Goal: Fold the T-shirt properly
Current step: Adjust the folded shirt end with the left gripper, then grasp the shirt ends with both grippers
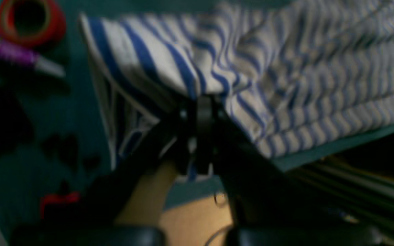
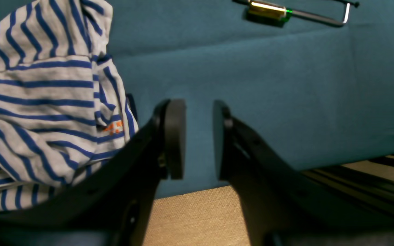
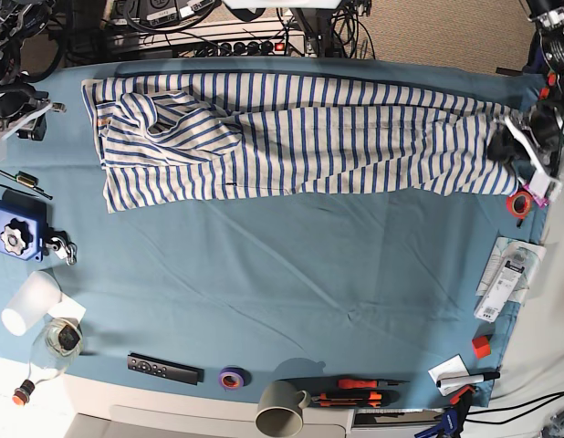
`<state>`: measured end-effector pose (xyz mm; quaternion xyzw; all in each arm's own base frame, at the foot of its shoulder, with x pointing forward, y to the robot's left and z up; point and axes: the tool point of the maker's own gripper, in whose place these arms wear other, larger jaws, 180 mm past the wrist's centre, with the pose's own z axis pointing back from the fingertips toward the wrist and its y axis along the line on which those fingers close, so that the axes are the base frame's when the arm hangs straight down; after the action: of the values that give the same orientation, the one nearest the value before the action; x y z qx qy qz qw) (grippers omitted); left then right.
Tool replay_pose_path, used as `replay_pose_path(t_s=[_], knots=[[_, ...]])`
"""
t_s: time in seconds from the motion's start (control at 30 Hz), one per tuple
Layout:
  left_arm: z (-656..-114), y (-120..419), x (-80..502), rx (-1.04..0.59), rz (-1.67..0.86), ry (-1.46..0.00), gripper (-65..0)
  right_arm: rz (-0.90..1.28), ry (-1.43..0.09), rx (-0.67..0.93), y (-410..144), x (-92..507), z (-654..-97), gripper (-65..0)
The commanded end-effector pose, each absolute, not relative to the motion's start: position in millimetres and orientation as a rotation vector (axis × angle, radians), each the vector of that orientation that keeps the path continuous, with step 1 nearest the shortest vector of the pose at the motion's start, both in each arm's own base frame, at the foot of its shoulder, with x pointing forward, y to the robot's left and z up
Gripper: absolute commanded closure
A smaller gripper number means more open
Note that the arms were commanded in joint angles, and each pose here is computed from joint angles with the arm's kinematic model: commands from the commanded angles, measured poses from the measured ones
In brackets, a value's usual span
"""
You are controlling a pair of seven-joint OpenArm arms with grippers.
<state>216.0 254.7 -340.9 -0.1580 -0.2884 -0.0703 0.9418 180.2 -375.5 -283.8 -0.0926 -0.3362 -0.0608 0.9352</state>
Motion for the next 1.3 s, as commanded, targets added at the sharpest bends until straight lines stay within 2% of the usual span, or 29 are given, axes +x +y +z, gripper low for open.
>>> replay_pose_path(t_s=[0.0, 0.1, 0.13, 0.23, 0.27, 0.5, 0.67, 0.77, 0.83, 0.97, 1.27], knots=[[-332, 261, 221, -0.298, -0.144, -0.622, 0.0, -0.106, -0.729, -0.209, -378, 187, -271, -14.5], [-337, 268, 217, -0.254, -0.137, -0.604, 0.0, -0.105, -0.732, -0.209, -378, 187, -270, -14.5], [-337, 269, 217, -0.248, -0.138, -0.606, -4.4, -0.105, -0.734, -0.209, -378, 187, -270, -14.5], [-331, 269, 226, -0.252, -0.131, -0.666, -23.4, -0.105, -0.735, -0.209, -378, 188, -270, -14.5], [-330, 269, 227, -0.250, -0.130, -0.674, -26.1, -0.105, -0.735, -0.209, -378, 188, -270, -14.5], [-338, 278, 229, -0.195, -0.110, -0.682, -26.5, -0.105, -0.735, -0.209, -378, 188, -270, -14.5], [-339, 267, 235, -0.223, -0.087, -0.738, -26.4, -0.105, -0.732, -0.209, -378, 187, -270, -14.5], [-346, 257, 231, -0.240, -0.086, -0.731, -26.5, -0.105, -0.734, -0.209, -378, 187, -270, -14.5], [-354, 261, 228, -0.195, -0.082, -0.707, -26.5, -0.105, -0.733, -0.209, -378, 187, -270, -14.5], [-360, 274, 228, -0.109, -0.088, -0.701, -32.3, -0.105, -0.735, -0.209, -378, 188, -270, -14.5], [-362, 273, 229, -0.119, -0.084, -0.706, -32.4, -0.105, -0.736, -0.209, -378, 188, -270, -14.5]])
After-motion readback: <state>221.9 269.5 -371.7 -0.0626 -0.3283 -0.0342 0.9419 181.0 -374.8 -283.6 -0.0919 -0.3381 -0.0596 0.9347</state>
